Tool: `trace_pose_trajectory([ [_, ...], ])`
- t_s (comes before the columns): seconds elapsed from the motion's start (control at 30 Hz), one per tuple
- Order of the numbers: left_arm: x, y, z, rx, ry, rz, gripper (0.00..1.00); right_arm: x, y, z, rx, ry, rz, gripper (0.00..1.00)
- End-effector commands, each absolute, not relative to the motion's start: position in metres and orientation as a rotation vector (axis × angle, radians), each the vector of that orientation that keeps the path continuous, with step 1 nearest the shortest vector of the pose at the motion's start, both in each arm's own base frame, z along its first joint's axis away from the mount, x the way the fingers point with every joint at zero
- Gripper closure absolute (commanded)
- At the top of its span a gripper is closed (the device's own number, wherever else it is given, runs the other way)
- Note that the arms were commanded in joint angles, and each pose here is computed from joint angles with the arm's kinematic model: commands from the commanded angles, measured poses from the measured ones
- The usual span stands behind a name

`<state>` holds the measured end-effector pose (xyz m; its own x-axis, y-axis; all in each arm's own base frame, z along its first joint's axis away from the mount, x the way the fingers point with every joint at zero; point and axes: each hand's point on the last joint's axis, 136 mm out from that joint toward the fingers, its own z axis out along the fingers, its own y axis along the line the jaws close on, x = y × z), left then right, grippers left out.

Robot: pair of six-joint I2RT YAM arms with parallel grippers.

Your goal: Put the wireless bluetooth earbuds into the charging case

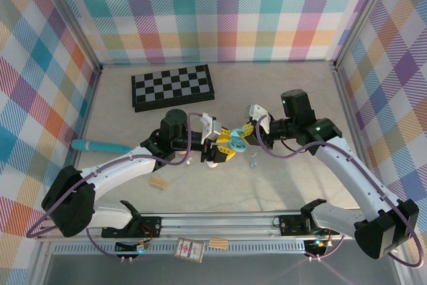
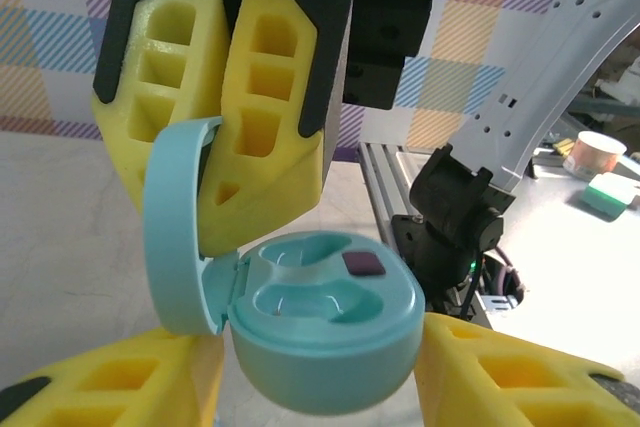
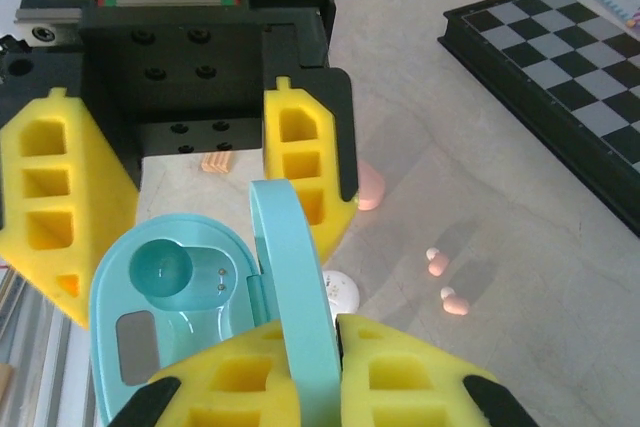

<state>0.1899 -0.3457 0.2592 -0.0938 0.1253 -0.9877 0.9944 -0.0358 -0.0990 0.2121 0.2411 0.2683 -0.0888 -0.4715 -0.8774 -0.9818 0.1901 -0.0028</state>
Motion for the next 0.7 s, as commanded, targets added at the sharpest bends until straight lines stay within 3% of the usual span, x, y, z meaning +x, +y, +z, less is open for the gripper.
trace_pose_trajectory([
  [0.0,0.189,-0.346,0.268,1.266,1.305,-1.24,0.39,0.215,0.245,0.282,-1.368,1.624,0.829,1.0],
  [0.2,0.194,-0.347,0.265,1.244,1.331,-1.233,0.27,0.221,0.245,0.283,-1.35,1.619,0.807,1.0],
  [0.33,0.198,-0.349,0.268,1.211,1.334,-1.242,0.25,0.228,0.245,0.281,-1.337,1.619,0.771,1.0],
  [0.57,0.202,-0.351,0.268,1.183,1.343,-1.261,0.43,0.232,0.245,0.28,-1.331,1.614,0.747,1.0],
  [0.67,0.203,-0.352,0.27,1.183,1.34,-1.263,0.45,0.233,0.244,0.279,-1.332,1.619,0.744,1.0],
])
